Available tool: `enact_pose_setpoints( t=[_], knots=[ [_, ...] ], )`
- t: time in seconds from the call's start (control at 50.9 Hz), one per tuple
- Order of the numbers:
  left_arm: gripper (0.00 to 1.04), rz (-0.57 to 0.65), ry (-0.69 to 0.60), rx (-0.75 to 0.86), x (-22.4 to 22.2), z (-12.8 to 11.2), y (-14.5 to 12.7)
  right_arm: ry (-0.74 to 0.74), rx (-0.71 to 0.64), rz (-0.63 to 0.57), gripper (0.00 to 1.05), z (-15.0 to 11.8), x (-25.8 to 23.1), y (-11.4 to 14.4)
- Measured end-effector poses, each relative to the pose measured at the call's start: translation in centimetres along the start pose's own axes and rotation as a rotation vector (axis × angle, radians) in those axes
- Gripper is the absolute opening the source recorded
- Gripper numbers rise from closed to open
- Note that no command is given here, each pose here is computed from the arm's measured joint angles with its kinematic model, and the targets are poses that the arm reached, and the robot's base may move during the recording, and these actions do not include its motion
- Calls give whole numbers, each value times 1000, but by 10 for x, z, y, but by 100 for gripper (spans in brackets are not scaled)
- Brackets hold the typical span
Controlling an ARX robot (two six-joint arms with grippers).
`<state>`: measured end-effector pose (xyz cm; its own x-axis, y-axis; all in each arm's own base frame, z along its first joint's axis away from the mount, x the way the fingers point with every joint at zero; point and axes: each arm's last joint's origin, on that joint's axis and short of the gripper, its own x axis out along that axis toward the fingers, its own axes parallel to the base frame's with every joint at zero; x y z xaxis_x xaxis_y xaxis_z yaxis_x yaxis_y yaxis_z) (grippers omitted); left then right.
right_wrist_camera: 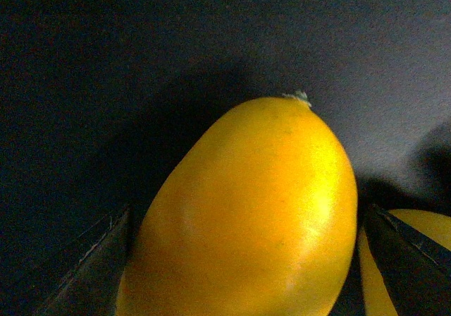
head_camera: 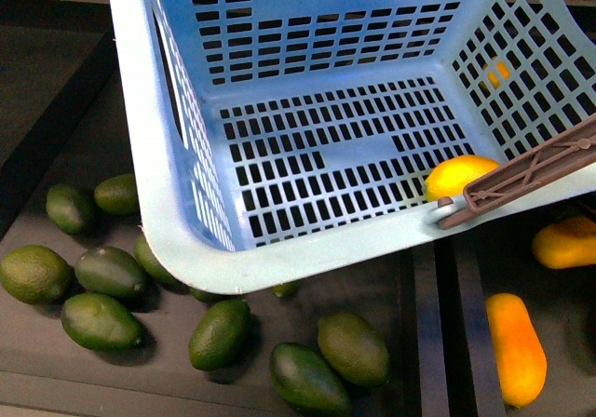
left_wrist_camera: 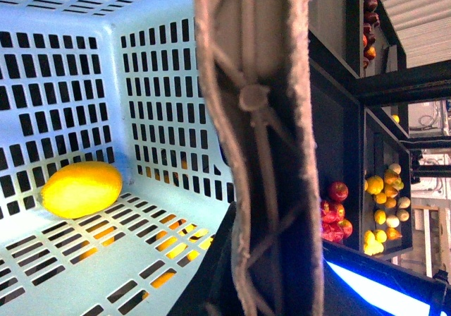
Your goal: Pick lemon and mango into basket
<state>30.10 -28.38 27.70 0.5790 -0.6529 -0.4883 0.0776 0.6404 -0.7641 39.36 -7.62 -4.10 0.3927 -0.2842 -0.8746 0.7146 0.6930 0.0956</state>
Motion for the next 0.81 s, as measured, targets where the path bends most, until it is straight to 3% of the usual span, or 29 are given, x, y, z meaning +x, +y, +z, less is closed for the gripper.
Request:
enact_pose_setpoints(
  t=[0.255,0.55,0.805],
  knots=[
    [6,0,-1,3,0,0,0,17,9,-22,96,-8,5,-4],
    [6,0,1,1,0,0,0,13,74,-65,63,-13,-3,-25],
    [6,-2,3,1,0,0,0,-117,70,-16,62,29,-74,-69]
  ],
)
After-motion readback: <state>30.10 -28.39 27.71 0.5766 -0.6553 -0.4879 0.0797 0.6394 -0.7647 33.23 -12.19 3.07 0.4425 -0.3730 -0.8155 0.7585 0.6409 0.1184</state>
